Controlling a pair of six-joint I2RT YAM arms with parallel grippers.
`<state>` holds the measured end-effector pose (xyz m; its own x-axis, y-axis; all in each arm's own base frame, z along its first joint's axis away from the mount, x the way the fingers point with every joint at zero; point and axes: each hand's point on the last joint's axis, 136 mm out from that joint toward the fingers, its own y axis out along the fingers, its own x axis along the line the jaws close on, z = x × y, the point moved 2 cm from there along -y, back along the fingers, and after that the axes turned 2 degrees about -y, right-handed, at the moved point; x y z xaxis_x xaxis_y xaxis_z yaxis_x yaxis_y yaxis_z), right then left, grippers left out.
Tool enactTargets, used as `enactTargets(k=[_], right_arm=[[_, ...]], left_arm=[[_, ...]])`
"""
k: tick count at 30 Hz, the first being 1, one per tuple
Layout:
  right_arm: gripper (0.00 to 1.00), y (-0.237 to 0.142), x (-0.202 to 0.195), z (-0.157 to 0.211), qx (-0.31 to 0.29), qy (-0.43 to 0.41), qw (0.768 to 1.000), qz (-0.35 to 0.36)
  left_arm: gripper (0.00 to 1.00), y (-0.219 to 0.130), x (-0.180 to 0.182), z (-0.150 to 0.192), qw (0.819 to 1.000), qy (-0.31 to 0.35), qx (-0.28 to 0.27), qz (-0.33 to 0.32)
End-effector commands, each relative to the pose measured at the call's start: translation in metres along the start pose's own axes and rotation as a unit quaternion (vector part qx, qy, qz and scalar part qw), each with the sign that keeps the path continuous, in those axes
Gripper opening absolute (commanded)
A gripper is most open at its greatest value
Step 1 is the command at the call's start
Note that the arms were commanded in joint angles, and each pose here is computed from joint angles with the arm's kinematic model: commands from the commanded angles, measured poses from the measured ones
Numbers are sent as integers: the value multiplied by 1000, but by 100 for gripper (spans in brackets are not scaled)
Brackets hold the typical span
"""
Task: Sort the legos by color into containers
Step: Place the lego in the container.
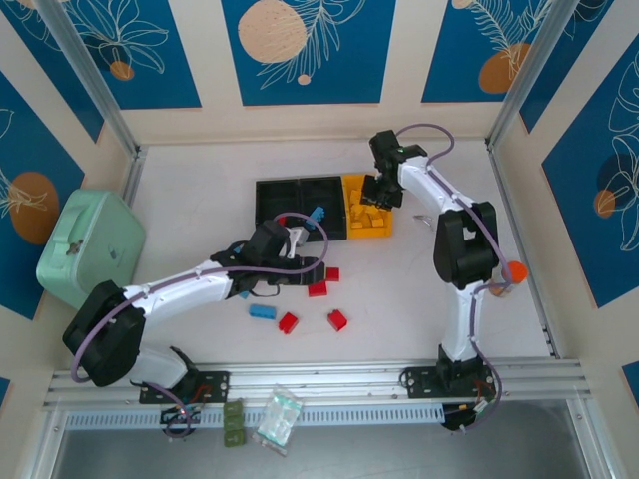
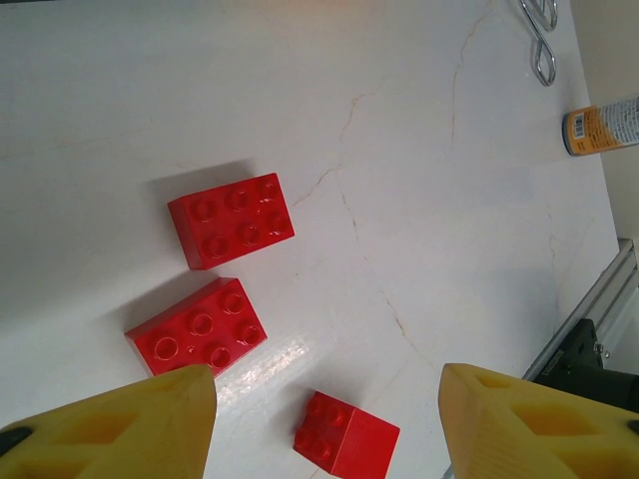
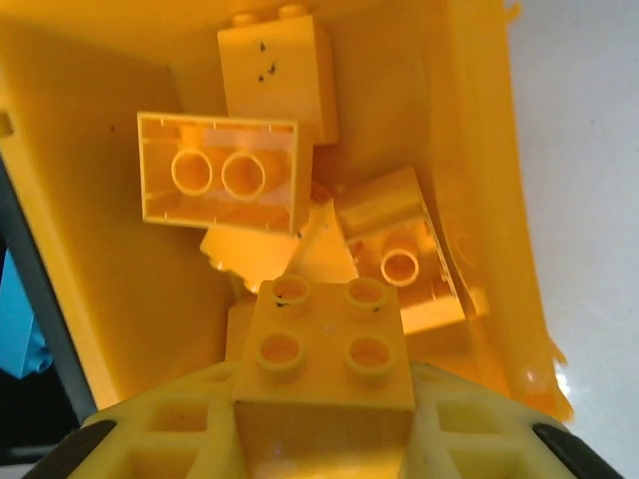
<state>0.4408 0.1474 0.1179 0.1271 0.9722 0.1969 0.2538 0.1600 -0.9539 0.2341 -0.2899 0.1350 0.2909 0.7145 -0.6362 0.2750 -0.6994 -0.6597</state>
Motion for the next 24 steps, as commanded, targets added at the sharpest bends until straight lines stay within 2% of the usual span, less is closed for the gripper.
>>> enactTargets(k=[1,6,12,24], right_arm=[[34,3,2,-1,15,-7,1000,6],[41,2,7,-2,14,-11,1000,5],[49,-21,14,1,-5,-16,1000,-6],[49,-70,11,37,-35,-15,997,-64]], left_arm=[[61,-4,-7,-6,1000,9,-10,-1],[61,-5,-6,-5,1000,9,-10,-6],[61,-7,-3,-7,1000,8,-12,-16],[61,-17,13,-3,998,0,-12,-68]])
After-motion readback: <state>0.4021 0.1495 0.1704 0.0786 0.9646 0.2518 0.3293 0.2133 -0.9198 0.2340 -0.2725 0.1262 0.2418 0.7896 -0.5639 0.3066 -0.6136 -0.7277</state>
